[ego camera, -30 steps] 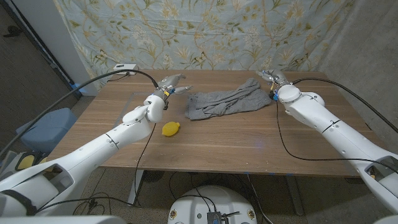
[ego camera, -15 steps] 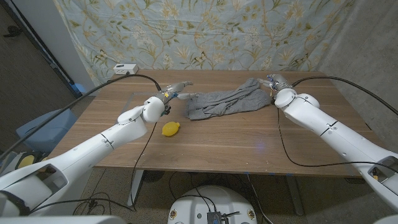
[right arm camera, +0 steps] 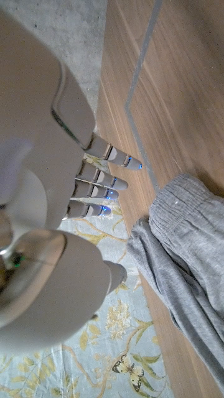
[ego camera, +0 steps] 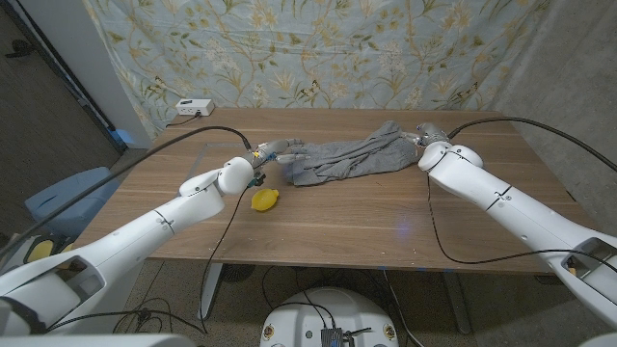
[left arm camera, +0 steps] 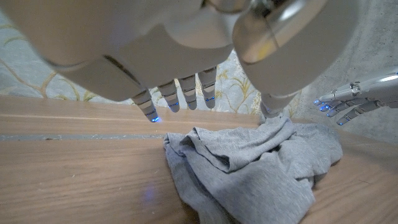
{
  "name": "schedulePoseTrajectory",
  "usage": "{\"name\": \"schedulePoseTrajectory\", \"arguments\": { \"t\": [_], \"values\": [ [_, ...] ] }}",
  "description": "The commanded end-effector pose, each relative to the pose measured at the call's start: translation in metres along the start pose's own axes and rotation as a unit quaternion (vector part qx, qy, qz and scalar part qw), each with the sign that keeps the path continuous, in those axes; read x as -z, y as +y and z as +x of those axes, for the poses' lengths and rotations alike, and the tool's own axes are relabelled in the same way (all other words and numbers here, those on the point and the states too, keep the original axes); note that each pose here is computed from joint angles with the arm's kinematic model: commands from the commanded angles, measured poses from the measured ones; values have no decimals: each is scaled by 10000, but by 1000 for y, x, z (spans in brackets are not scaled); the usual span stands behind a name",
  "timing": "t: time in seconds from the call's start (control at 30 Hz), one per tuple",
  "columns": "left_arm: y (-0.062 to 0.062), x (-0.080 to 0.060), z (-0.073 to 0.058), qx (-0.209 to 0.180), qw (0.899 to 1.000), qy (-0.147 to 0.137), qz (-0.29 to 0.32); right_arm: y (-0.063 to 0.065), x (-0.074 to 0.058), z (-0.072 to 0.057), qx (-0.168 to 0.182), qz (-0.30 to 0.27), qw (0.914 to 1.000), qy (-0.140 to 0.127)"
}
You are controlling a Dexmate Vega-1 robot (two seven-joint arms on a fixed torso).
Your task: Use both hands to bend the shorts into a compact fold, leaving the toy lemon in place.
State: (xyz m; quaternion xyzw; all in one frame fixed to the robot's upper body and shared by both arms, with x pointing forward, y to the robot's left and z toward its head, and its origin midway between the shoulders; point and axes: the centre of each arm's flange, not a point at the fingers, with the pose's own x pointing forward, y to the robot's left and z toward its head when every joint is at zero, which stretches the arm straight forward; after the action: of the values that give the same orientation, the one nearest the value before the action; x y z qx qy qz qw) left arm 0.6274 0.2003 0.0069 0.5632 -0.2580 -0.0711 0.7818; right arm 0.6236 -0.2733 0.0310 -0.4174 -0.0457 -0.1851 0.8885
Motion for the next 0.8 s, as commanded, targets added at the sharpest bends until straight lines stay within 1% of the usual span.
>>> {"name": "schedulePoseTrajectory", "arguments": {
  "t": [0.03,0.17,0.43,0.6,0.8],
  "values": [
    [-12,2,4,221,9997,-68,25,12,0,4,-303,-531,9973,400],
    [-12,2,4,209,9997,-88,30,17,-2,7,-342,-781,9947,567],
    [-12,3,4,205,9997,-89,30,24,-5,12,-559,-1089,9905,629],
    [-12,2,5,202,9997,-124,17,28,-8,17,-720,-1261,9868,723],
    [-11,1,6,190,9997,-145,20,33,-10,21,-841,-1472,9827,744]
  ]
}}
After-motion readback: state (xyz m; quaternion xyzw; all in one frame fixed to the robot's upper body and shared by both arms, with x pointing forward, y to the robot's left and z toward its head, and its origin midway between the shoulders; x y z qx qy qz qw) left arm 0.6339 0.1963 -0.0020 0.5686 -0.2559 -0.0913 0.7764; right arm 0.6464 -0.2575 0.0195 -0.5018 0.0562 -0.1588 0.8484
